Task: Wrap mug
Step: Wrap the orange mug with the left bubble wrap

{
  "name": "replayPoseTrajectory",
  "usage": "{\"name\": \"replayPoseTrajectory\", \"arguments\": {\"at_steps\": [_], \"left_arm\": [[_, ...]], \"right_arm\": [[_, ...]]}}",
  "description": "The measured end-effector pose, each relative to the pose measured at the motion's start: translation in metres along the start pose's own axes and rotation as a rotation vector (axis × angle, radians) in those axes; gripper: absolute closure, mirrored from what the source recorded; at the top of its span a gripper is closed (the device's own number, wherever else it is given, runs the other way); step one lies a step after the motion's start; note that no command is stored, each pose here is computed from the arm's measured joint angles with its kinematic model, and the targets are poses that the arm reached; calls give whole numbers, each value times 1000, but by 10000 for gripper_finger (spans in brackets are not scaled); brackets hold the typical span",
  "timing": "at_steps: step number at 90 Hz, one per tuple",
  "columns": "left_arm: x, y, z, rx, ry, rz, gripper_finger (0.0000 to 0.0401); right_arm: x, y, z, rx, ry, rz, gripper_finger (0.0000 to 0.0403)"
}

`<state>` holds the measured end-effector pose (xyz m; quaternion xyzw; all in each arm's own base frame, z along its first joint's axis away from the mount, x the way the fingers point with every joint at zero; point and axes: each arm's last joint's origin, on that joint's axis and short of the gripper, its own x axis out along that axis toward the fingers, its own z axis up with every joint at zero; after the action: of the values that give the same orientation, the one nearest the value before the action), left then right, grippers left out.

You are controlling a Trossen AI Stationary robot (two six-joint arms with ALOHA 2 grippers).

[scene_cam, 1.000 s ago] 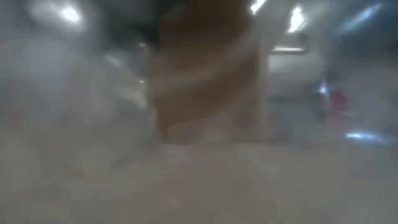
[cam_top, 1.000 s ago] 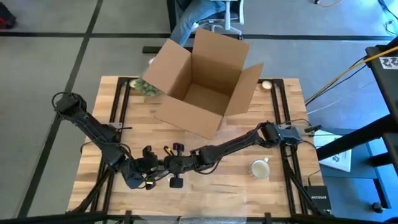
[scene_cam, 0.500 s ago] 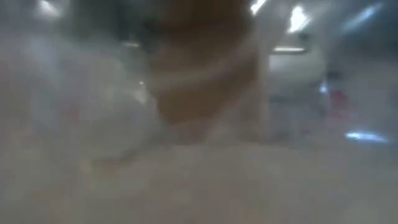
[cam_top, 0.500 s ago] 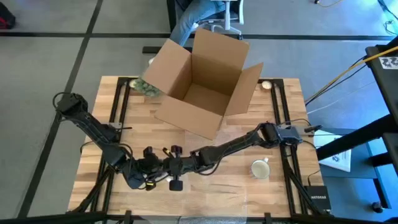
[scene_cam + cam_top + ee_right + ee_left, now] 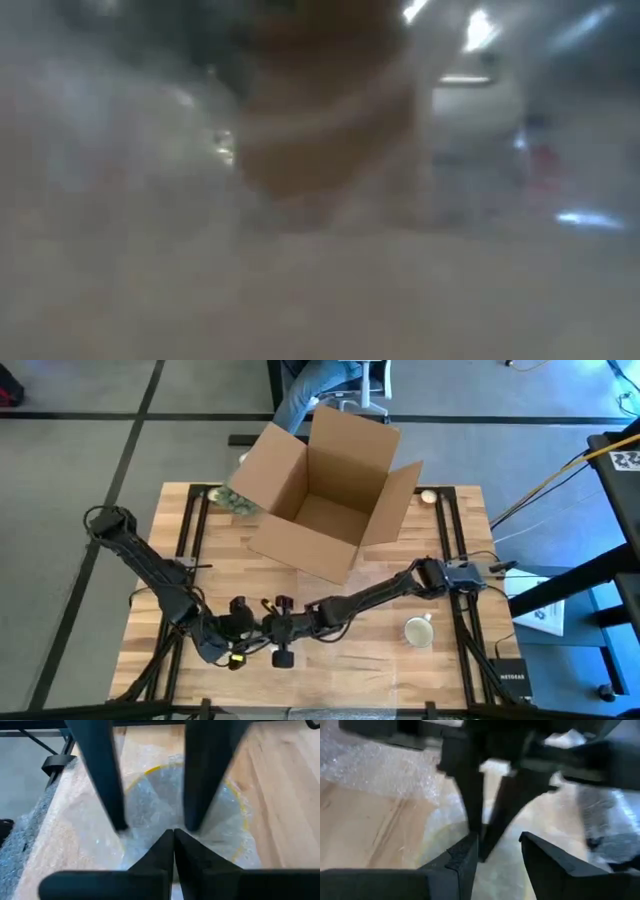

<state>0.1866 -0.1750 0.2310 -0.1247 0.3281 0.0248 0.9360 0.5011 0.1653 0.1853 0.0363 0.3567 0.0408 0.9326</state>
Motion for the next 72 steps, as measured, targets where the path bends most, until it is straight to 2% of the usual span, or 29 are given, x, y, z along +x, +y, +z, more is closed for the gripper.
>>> {"name": "replayPoseTrajectory", "arguments": {"at_steps": [19, 41, 72], "left_arm": [[-3, -2, -4, 15, 23, -47, 267], [21, 10, -28, -22, 108, 43, 267], [23, 14, -32, -63, 124, 58, 267]], "right_arm": [[1, 0, -2, -24, 10, -6, 402], [1, 0, 1, -24, -15, -3, 402], [-11, 1, 20, -50, -42, 1, 402]]}}
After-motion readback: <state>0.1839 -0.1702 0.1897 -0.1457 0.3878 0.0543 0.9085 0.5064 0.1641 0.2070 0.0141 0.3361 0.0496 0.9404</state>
